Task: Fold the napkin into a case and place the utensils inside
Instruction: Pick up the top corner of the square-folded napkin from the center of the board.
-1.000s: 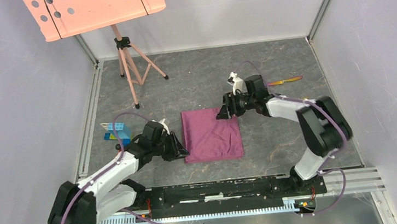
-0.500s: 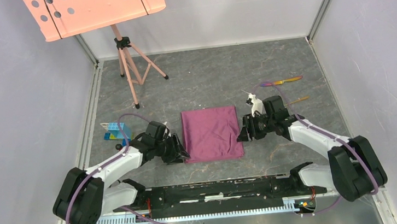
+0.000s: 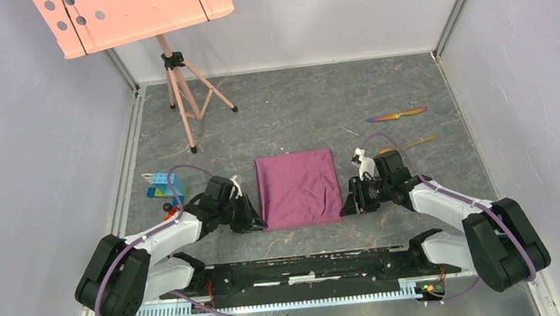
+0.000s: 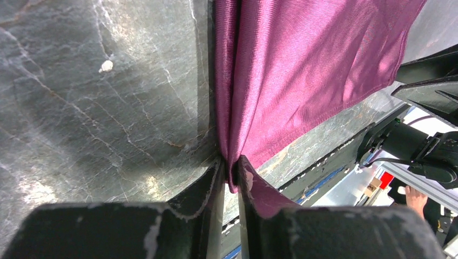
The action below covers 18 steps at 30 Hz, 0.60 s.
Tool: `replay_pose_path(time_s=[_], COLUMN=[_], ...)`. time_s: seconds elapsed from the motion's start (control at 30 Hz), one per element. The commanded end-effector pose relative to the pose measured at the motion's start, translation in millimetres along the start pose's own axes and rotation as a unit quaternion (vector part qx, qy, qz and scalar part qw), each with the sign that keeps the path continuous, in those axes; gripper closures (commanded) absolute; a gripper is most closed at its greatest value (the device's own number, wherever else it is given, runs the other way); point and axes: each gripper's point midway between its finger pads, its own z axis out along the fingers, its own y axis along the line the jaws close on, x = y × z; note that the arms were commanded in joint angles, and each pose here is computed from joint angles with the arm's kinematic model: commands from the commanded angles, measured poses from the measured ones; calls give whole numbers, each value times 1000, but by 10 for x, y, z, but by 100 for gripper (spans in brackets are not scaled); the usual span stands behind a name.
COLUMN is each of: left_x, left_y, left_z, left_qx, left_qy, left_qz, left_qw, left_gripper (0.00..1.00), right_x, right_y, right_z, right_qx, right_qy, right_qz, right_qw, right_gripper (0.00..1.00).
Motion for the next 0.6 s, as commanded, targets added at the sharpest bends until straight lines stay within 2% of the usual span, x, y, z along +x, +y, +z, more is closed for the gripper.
replay_pose_path(time_s=[0.0,0.17,0.27,0.57], left_x=[91,90,92,81], left_y=[160,134,132,112], left_z=[18,10,15,23], left_qx=[-24,-16,-15,-13], left_qy=[4,1,3,4], left_qz=[-16,-18,-19,-19], left_qw=[1000,1000,1000,1000], left_gripper=[79,79,80,80], right_x=[-125,-215,-163,-55], right_y=[41,100,116,138], right_z=[-29,-83,-72,7], right_qx=[-3,-3,-11,-41], right_qy=[-25,-38,-31,-29], right_qz=[-17,-26,-19,4], right_qw=[1000,999,999,999], right_gripper=[60,60,64,65])
